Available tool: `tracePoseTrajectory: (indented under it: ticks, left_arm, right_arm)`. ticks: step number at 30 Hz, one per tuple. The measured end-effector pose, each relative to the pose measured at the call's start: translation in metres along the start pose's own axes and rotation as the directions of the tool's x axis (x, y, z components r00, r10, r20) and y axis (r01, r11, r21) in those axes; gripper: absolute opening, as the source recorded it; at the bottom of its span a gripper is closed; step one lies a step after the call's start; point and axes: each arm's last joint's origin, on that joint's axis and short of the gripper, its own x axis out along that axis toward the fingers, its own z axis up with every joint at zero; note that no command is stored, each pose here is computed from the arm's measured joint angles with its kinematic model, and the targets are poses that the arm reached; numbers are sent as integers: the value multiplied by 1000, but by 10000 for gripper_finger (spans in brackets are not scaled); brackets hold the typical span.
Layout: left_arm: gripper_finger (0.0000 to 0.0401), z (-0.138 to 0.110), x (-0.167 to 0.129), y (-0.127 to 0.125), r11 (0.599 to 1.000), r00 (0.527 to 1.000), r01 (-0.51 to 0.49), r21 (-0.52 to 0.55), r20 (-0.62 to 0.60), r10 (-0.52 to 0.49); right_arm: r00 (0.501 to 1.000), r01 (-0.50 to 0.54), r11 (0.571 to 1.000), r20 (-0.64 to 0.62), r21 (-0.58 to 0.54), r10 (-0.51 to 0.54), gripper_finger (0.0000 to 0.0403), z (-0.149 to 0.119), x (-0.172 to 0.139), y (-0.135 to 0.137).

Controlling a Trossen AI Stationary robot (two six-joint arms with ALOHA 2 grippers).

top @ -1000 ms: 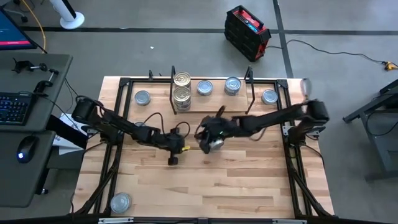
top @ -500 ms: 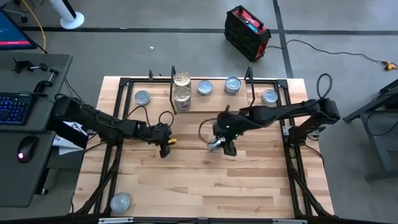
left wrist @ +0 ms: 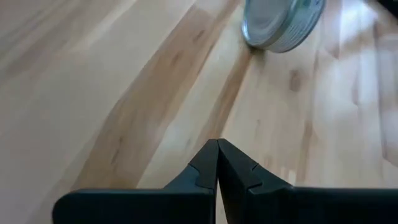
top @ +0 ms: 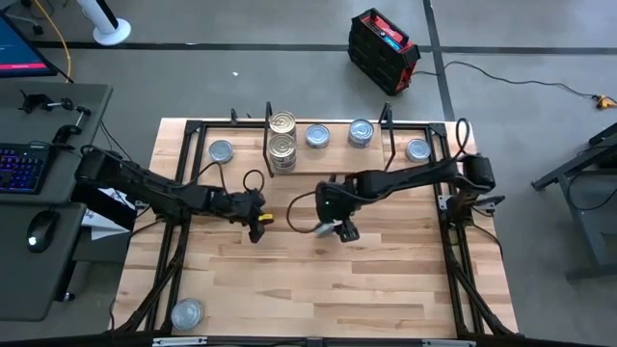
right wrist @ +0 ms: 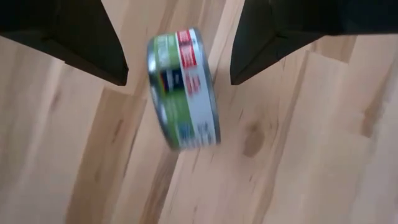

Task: Stack canned seafood by type on shelf
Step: Put the green white tuna can on the shelf

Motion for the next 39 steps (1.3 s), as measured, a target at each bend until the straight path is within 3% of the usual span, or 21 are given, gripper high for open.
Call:
tracePoseTrajectory:
  ticks: [5, 9, 11, 16, 21, 29, 34, 39]
  left_arm:
    - [0, 8, -8, -8, 999, 998, 43, 23, 45, -44]
    - [0, 33, -30, -16, 988, 988, 58, 143, 136, -78]
    - [0, 46, -47, -18, 979, 983, 10, 205, 176, -47]
    - [0, 77, -98, -19, 940, 952, -164, 300, 298, 71]
    - [0, 100, -144, -22, 902, 890, -268, 339, 445, 97]
    - [0, 116, -173, -19, 846, 829, -371, 382, 547, 117]
    - [0, 115, -168, -11, 844, 846, -393, 364, 502, 178]
    - [0, 106, -160, -6, 870, 896, -357, 340, 387, 216]
  right_arm:
    - [1000, -7, 1000, -22, -2, 7, 275, 0, 13, -1]
    - [1000, 19, 1000, -14, 3, -19, 269, 3, 24, -4]
    - [1000, 24, 1000, 4, -1, -24, 254, 5, 28, -3]
    - [998, 44, 999, 47, 28, -45, 188, 10, 31, -2]
    - [998, -15, 999, 66, 50, 12, 104, 13, 31, 6]
    - [995, -80, 965, 84, 249, 61, 7, 16, 25, 20]
    - [993, -93, 927, 101, 363, 60, 28, 17, 18, 23]
    - [988, -133, 920, 119, 368, 95, 52, 18, 13, 25]
